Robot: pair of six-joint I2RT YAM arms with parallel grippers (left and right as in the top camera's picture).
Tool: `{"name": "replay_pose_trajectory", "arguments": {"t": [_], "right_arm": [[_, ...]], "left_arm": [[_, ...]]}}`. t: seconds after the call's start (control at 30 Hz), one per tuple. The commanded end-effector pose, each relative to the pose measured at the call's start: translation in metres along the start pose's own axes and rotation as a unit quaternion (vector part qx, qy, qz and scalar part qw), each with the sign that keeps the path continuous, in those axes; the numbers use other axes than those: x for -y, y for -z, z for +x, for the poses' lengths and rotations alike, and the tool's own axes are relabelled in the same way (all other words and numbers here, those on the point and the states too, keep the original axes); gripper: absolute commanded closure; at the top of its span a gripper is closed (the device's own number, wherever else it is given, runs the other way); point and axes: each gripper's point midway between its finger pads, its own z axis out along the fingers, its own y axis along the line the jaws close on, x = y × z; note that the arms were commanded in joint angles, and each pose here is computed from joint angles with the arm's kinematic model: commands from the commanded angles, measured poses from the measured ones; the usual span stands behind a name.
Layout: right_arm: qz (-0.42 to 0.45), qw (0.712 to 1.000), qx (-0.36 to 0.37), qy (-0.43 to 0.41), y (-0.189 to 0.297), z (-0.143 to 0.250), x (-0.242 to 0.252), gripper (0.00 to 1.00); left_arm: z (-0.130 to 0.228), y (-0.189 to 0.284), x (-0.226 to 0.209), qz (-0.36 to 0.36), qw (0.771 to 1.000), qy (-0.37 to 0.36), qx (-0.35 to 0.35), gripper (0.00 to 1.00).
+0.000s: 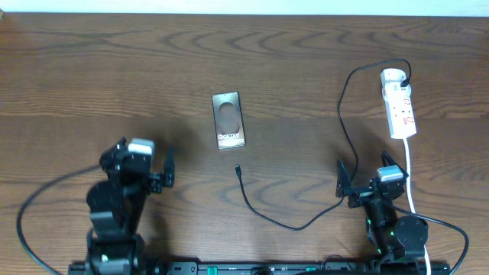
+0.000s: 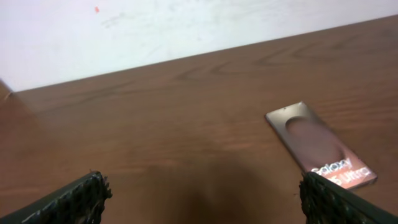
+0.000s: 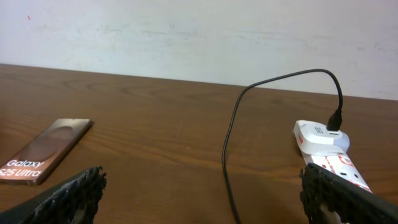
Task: Plug charger to phone and switch on socket
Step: 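Move the left gripper over the phone in the clear case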
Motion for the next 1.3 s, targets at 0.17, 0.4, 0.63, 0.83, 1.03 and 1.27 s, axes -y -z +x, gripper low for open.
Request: {"name": "replay_pose_trajectory", "arguments": {"t": [0.17,0.4,0.63,0.83,1.03,1.27], "right_arm": [[0.001,1.0,0.0,-0.003,0.0,0.001,0.0,0.01],[0.001,1.0,0.0,-0.003,0.0,0.001,0.0,0.01],[0.001,1.0,0.0,-0.003,0.0,0.001,0.0,0.01],[0.001,1.0,0.0,-0.003,0.0,0.001,0.0,0.01],[0.001,1.0,0.0,-0.003,0.0,0.001,0.0,0.01],[0.001,1.0,0.0,-0.003,0.0,0.001,0.0,0.01]], "left_arm": [[-0.068,-0.037,0.012,0.097,0.994,0.035,-0.025,0.02],[-0.092,-0.071,0.015,0.15,0.98,0.068,-0.107,0.02],[-0.119,-0.095,0.015,0.174,0.962,0.089,-0.191,0.02],[-0.12,-0.108,0.034,0.179,0.94,0.075,-0.281,0.02],[-0.082,-0.11,0.054,0.137,0.913,0.009,-0.384,0.02],[-0.075,-0.107,0.099,0.184,0.899,-0.021,-0.397,0.02]]}}
